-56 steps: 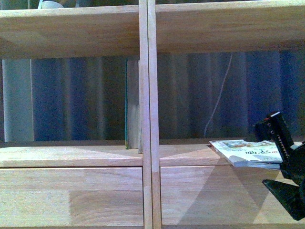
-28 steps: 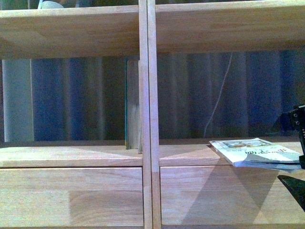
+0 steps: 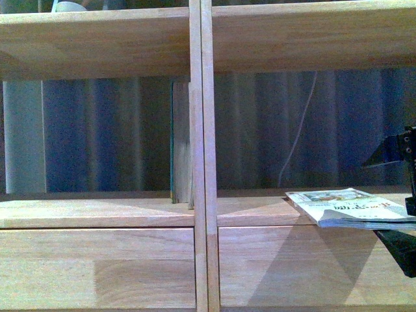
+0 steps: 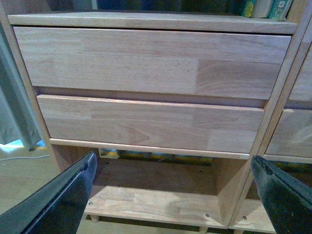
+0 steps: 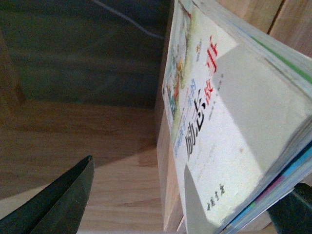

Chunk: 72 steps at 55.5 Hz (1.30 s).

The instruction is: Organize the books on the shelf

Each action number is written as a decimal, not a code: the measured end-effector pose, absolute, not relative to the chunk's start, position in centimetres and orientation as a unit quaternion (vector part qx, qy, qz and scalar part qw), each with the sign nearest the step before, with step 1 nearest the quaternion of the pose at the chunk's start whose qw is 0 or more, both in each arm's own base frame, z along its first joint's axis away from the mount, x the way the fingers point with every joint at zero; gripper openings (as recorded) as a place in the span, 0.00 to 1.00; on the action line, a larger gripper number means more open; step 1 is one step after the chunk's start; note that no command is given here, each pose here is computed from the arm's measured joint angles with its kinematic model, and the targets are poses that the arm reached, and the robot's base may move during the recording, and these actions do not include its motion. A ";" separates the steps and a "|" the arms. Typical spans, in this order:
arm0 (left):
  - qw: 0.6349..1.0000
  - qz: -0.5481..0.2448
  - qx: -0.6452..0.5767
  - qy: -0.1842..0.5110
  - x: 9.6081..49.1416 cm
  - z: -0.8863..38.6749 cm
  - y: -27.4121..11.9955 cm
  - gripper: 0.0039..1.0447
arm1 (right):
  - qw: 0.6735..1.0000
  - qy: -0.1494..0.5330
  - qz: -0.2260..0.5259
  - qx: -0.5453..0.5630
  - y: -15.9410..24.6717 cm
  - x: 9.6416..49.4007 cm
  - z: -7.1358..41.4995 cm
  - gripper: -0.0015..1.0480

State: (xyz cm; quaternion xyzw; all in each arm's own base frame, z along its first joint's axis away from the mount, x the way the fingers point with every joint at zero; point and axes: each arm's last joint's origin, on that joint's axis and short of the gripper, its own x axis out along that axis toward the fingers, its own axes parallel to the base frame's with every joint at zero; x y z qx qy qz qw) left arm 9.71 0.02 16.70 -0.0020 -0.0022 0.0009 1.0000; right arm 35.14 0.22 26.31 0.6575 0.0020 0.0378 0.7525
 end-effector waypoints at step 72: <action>0.985 -0.141 -0.059 -0.080 13.2 25.2 2.6 0.93 | 0.787 -0.007 0.159 0.596 0.0 31.8 30.0 0.07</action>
